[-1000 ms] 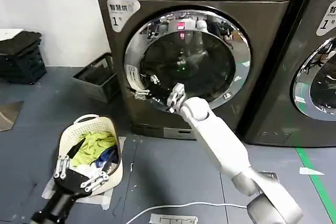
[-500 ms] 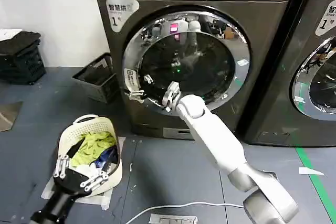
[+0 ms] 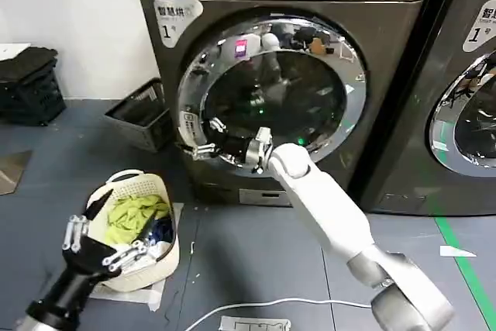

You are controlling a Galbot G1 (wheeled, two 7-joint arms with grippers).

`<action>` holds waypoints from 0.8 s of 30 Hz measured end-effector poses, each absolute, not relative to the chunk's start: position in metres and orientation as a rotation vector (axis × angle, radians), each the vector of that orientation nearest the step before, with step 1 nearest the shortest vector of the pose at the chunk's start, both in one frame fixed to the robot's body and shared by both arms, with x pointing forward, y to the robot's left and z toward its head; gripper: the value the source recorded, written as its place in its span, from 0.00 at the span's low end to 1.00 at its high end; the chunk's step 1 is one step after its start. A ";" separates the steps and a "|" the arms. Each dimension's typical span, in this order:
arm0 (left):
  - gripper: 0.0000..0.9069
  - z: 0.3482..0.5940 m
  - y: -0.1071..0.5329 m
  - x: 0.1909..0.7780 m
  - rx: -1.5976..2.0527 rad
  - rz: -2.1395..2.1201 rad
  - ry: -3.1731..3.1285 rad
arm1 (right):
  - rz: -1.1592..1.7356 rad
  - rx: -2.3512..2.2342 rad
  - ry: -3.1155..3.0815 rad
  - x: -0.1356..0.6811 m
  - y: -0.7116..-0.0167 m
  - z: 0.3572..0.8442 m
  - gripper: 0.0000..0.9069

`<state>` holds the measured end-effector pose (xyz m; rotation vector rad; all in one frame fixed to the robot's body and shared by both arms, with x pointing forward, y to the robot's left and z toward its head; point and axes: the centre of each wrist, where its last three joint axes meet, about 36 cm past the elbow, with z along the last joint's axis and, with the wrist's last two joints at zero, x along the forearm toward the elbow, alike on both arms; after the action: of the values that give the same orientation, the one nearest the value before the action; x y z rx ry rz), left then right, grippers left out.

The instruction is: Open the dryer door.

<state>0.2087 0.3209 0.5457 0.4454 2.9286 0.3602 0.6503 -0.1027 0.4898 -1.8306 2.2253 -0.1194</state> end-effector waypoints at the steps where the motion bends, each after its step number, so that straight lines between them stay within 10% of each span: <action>1: 1.00 0.545 0.325 0.210 0.446 0.363 2.931 | -0.115 -1.847 2.209 0.649 -0.104 0.489 1.00; 24: 1.00 0.542 0.380 0.254 0.499 0.289 2.899 | -0.037 -2.161 1.847 0.620 -0.163 0.480 1.00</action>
<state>0.2541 0.3803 0.5420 0.4986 2.8992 0.2893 0.6200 -0.1625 0.4803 -2.1614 1.8468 -0.0373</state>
